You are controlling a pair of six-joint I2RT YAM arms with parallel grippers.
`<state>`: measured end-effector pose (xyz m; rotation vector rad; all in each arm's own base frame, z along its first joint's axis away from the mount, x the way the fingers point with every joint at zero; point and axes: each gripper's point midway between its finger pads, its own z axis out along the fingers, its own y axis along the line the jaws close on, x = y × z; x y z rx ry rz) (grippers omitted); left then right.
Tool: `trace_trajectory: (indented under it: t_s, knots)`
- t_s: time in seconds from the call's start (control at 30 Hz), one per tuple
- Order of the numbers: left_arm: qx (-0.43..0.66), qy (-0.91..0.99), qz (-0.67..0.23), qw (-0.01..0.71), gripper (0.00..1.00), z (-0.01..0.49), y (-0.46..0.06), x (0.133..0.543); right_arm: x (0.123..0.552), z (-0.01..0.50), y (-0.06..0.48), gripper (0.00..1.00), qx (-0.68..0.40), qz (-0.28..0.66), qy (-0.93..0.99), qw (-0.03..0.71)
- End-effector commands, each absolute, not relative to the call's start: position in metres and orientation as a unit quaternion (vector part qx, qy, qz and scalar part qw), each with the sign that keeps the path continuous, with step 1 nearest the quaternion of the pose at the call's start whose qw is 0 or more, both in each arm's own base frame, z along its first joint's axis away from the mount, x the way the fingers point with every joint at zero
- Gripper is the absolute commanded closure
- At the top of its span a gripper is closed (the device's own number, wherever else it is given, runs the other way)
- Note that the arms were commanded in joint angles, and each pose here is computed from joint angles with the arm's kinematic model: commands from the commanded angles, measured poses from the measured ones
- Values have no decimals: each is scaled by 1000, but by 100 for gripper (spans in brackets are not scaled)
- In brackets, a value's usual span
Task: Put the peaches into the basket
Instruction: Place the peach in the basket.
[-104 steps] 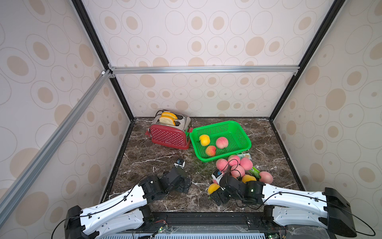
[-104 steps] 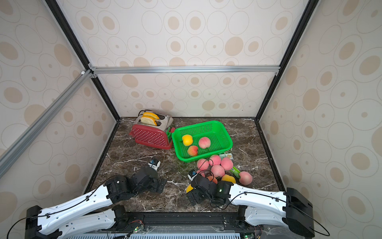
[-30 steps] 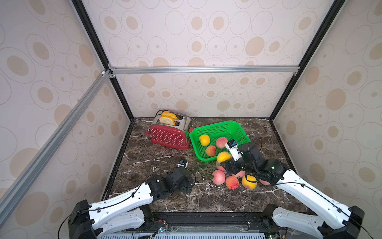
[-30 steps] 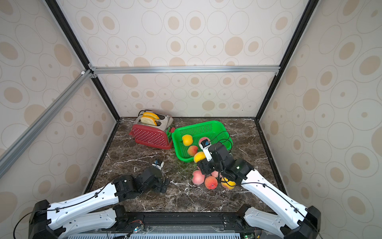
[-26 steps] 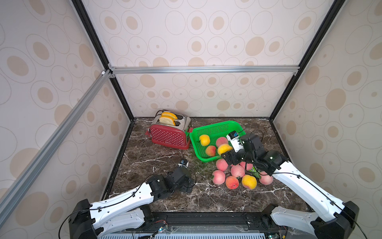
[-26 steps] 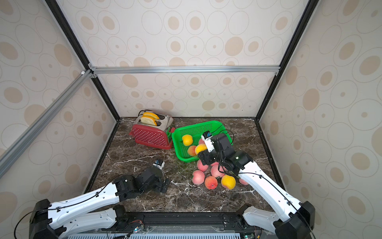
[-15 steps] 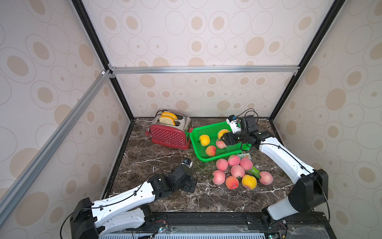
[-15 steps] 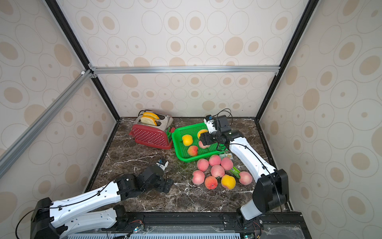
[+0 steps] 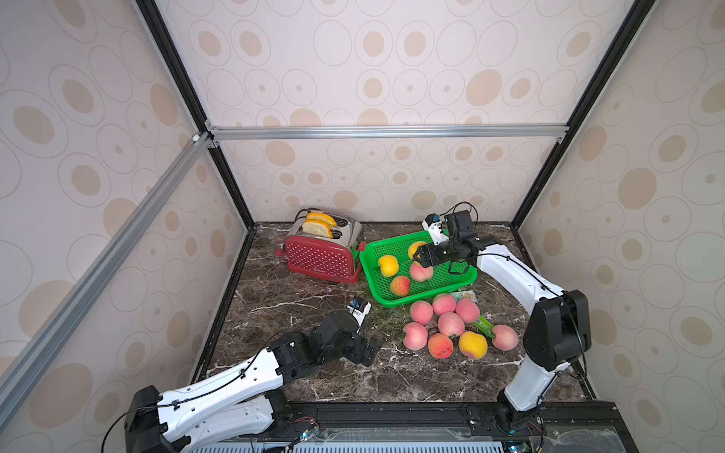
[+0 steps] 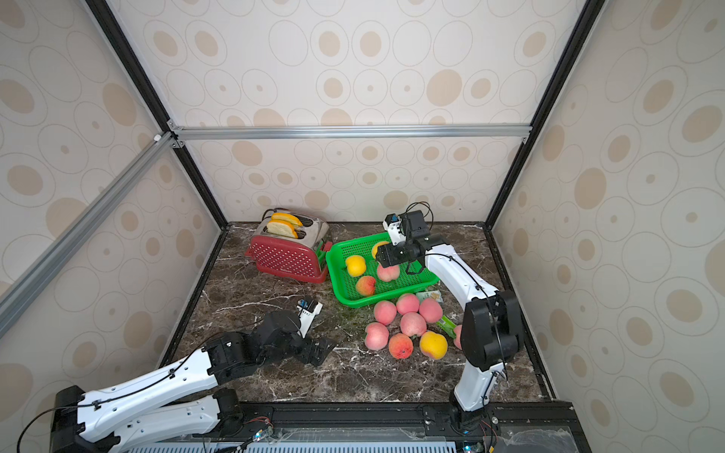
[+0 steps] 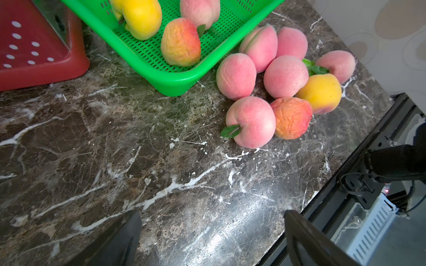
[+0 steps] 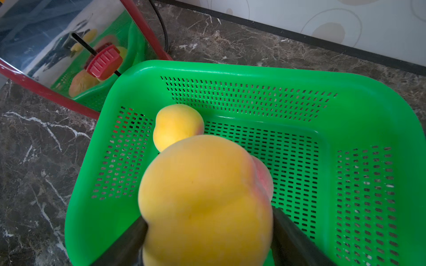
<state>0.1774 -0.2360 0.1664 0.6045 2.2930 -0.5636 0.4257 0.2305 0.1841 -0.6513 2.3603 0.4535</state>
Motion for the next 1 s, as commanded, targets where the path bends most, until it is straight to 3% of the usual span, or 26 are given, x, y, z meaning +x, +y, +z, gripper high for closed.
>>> trace_trajectory:
  t_s: [0.0, 0.4, 0.97]
  knots:
    - [252, 873, -222, 353, 1, 171, -241, 176, 438, 187, 234, 22, -257, 171, 893, 326]
    - [262, 877, -191, 354, 1, 167, -242, 184, 470, 155, 247, 22, -249, 185, 902, 300]
    - [272, 879, -172, 353, 1, 163, -245, 190, 475, 111, 256, 22, -252, 198, 910, 263]
